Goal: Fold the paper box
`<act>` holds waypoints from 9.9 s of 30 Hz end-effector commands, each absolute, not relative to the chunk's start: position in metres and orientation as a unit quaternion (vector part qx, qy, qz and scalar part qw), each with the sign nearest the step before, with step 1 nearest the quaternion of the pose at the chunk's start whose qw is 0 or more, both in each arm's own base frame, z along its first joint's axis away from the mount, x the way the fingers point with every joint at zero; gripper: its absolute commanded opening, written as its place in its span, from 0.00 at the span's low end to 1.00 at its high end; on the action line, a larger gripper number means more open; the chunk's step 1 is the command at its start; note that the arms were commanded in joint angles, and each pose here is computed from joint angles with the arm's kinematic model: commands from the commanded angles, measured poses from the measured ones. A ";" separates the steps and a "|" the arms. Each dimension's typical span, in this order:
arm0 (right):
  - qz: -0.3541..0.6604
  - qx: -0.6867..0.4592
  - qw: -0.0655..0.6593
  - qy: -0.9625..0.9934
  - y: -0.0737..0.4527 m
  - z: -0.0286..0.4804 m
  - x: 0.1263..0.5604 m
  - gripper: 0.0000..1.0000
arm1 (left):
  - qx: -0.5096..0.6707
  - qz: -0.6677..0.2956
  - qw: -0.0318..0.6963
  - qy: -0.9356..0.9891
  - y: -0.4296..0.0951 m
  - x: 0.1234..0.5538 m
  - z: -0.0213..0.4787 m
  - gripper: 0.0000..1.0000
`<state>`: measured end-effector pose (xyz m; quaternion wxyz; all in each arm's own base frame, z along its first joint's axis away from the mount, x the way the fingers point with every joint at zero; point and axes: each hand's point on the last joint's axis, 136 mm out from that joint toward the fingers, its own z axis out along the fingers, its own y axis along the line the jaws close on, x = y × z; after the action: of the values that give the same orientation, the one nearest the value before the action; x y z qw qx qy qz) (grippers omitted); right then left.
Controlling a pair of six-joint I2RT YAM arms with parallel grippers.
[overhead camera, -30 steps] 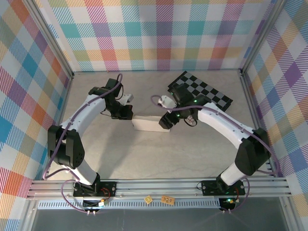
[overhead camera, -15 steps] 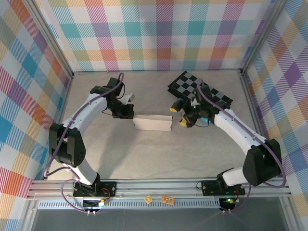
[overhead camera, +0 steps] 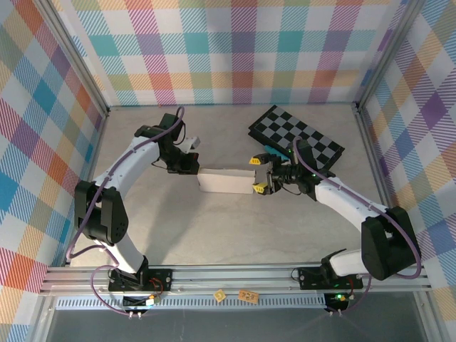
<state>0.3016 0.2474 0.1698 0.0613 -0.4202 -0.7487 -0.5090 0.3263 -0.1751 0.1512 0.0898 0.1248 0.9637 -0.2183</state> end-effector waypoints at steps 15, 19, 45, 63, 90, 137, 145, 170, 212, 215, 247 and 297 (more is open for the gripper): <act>-0.473 -0.406 0.045 -0.781 0.244 0.134 0.306 0.45 | 0.109 -0.194 0.045 0.974 -0.170 0.317 0.132 0.00; -0.460 -0.405 0.035 -0.789 0.240 0.125 0.307 0.39 | 0.099 -0.205 0.046 0.973 -0.173 0.318 0.135 0.00; -0.427 -0.418 0.031 -0.802 0.238 0.112 0.318 0.28 | -0.461 -0.377 0.098 0.797 -0.171 0.330 0.196 0.55; -0.421 -0.427 0.035 -0.799 0.237 0.109 0.318 0.26 | -0.514 -0.387 0.075 0.762 -0.189 0.329 0.162 0.38; -0.359 -0.483 0.050 -0.797 0.230 0.104 0.329 0.09 | -0.461 -0.381 0.083 0.797 -0.188 0.331 0.158 0.40; -0.334 -0.512 0.064 -0.788 0.236 0.106 0.346 0.07 | -0.521 -0.422 0.087 0.737 -0.186 0.342 0.154 0.39; -0.330 -0.514 0.067 -0.789 0.236 0.103 0.345 0.06 | -0.527 -0.404 0.078 0.744 -0.184 0.333 0.138 0.32; -0.312 -0.520 0.072 -0.792 0.234 0.099 0.344 0.05 | -0.530 -0.325 0.027 0.783 -0.168 0.313 0.111 0.34; -0.275 -0.468 0.067 -0.837 0.207 0.112 0.289 0.23 | -0.398 -0.343 0.118 0.843 -0.169 0.301 0.183 0.40; -0.276 -0.463 0.076 -0.839 0.202 0.103 0.271 0.27 | -0.384 -0.326 0.128 0.854 -0.159 0.287 0.189 0.41; 0.051 -0.103 -0.611 -0.783 0.001 0.191 0.259 0.99 | -0.124 0.114 0.477 0.863 -0.003 0.303 0.223 1.00; -0.056 0.014 -0.555 -0.830 0.021 0.091 0.399 0.99 | -0.034 -0.027 0.551 0.833 -0.011 0.401 0.081 1.00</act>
<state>0.3941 0.0184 0.0881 -0.5533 -0.0013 -0.8312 -0.0539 0.3963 -0.0095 0.0695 0.5310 -0.0449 0.8455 -0.0337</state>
